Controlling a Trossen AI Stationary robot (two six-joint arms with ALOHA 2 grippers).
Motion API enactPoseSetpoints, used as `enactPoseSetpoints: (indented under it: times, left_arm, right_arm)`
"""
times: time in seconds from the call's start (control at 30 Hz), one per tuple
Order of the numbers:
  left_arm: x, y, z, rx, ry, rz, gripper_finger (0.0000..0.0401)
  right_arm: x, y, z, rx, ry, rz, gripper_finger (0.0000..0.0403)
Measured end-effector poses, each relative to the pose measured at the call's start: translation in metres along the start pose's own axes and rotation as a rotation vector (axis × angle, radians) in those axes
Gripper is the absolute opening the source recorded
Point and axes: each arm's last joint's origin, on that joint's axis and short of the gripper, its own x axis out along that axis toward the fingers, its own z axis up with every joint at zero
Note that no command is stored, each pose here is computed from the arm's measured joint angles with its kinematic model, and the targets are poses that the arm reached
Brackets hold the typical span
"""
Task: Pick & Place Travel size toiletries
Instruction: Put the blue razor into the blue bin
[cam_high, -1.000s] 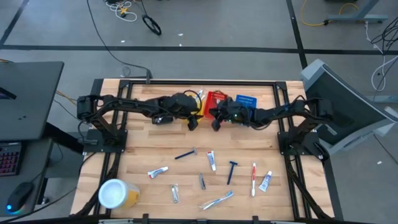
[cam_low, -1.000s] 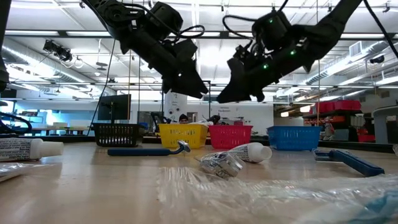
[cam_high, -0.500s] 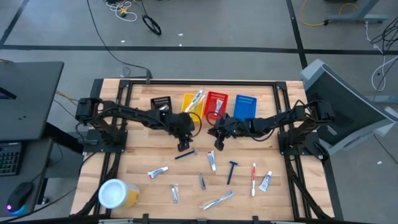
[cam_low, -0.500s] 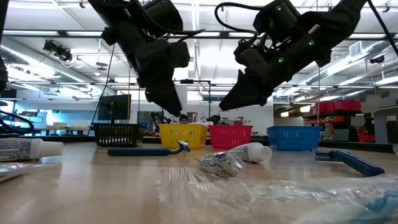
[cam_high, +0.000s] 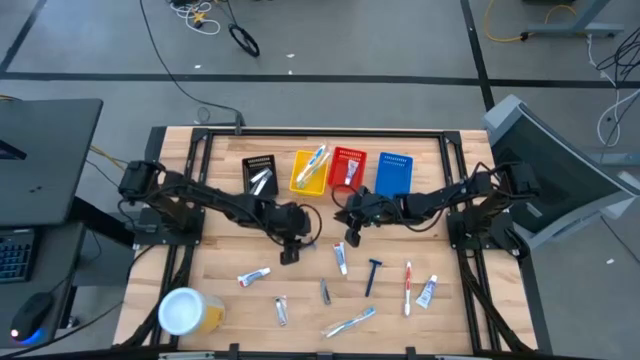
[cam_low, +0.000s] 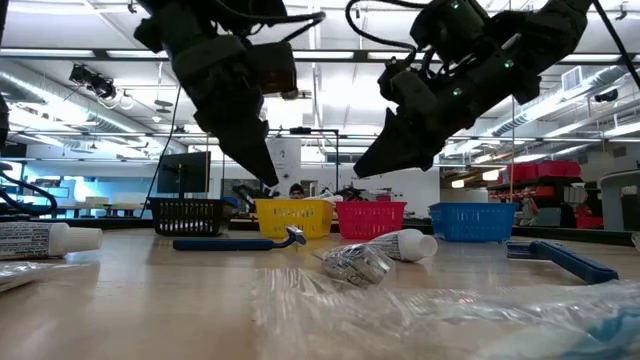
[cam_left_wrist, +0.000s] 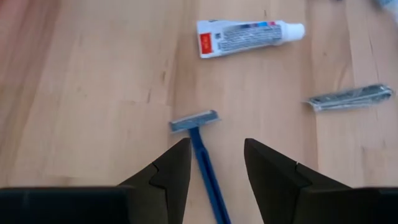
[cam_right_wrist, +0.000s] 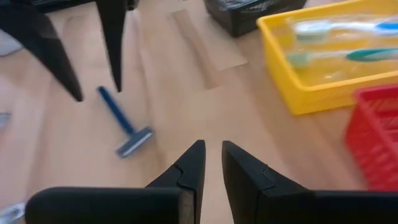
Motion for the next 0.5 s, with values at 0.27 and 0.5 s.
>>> enactPoseSetpoints:
  times: [0.27,0.5]
  left_arm:
    - [0.001,-0.026,-0.011,0.009,-0.029,0.053,0.0157]
    - [0.012,-0.028,-0.047,-0.047,-0.014,0.129,0.0157]
  right_arm:
    - [-0.010,0.042,-0.012,-0.003,0.022,0.152,0.0063]
    - [-0.021,0.071,-0.020,-0.038,-0.057,0.101,0.0063]
